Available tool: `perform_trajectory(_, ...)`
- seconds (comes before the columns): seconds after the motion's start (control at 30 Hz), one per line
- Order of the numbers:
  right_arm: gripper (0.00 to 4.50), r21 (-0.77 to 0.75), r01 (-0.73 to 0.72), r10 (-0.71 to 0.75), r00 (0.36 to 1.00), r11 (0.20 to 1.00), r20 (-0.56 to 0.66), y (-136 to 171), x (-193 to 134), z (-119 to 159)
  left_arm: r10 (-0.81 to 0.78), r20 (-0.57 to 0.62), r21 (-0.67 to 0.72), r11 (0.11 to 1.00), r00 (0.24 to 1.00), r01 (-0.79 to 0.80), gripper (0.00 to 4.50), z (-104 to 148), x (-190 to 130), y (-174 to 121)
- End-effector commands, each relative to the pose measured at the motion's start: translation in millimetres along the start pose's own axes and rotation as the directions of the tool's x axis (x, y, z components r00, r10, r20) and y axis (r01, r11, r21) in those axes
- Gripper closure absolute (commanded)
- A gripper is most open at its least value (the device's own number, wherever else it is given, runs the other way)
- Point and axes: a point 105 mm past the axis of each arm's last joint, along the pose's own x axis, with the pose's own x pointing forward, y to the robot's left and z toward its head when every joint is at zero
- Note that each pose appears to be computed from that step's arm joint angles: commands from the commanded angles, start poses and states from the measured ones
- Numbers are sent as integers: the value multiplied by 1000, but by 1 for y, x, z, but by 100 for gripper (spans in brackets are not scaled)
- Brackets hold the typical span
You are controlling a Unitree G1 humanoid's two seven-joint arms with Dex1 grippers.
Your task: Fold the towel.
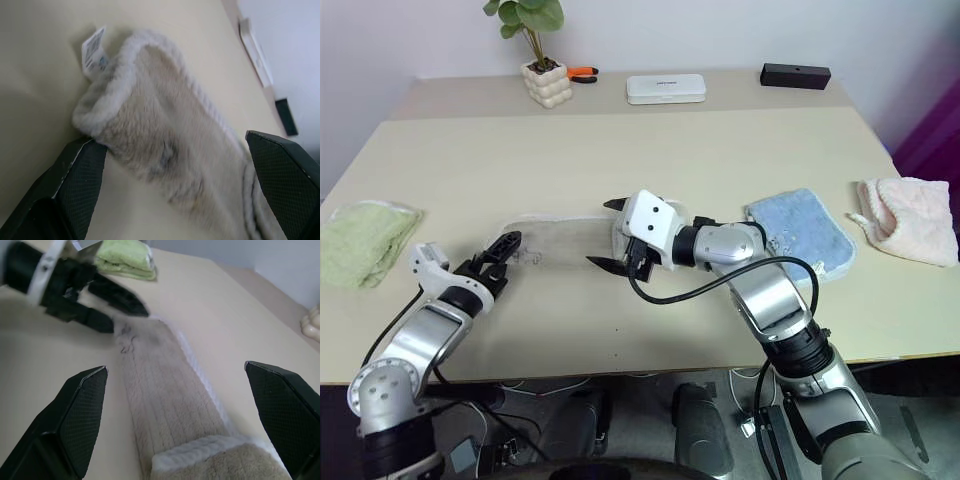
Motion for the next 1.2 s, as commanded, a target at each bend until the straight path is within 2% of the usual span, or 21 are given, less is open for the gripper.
perform_trajectory(0.03, 0, -56, 8, -7, 1000, 998, 26, 4, -3, 11, 31, -8, 3, 1000, 999, -31, 174, -1, 4, 7)
perform_trajectory(0.2, 0, -45, 20, -20, 1000, 999, 0, 7, -7, 6, -14, 73, -29, 999, 997, 16, 414, 17, 5, -1)
perform_trajectory(0.23, 0, -38, 25, -25, 1000, 999, -3, 7, -8, 6, -34, 103, -22, 999, 994, 37, 443, 24, 4, -4)
perform_trajectory(0.3, 0, -18, 39, -39, 999, 999, -15, 7, -11, 3, -98, 173, 8, 995, 980, 99, 443, 40, -2, -16)
perform_trajectory(0.43, 0, 27, 69, -67, 996, 997, -65, 8, -23, -9, -216, 240, 248, 956, 946, 156, 443, 73, -16, -38)
perform_trajectory(0.5, 0, 65, 79, -73, 994, 995, -82, 9, -30, -16, -296, 214, 401, 896, 931, 192, 443, 82, -22, -56)
perform_trajectory(0.57, 0, 91, 88, -80, 993, 992, -90, 9, -34, -20, -352, 164, 500, 835, 921, 230, 443, 81, -25, -69)
perform_trajectory(0.63, 0, 92, 92, -81, 990, 992, -113, 8, -37, -27, -417, 42, 642, 708, 908, 295, 443, 65, -25, -86)
perform_trajectory(0.7, 0, 94, 98, -86, 988, 991, -128, 7, -38, -32, -474, -118, 723, 562, 873, 403, 443, 37, -25, -105)
perform_trajectory(0.8, 0, 101, 116, -103, 986, 988, -129, 4, -36, -35, -513, -416, 728, 306, 751, 613, 443, -30, -24, -129)
perform_trajectory(0.83, 0, 102, 119, -106, 986, 988, -128, 4, -35, -35, -507, -472, 717, 256, 721, 649, 443, -44, -25, -130)
perform_trajectory(1.03, 0, 99, 147, -133, 981, 984, -142, 5, -37, -39, -418, -643, 665, 110, 641, 739, 443, -93, -12, -115)
perform_trajectory(1.2, 0, 98, 177, -162, 975, 979, -150, 2, -41, -40, -386, -655, 671, 100, 650, 735, 443, -98, -3, -106)
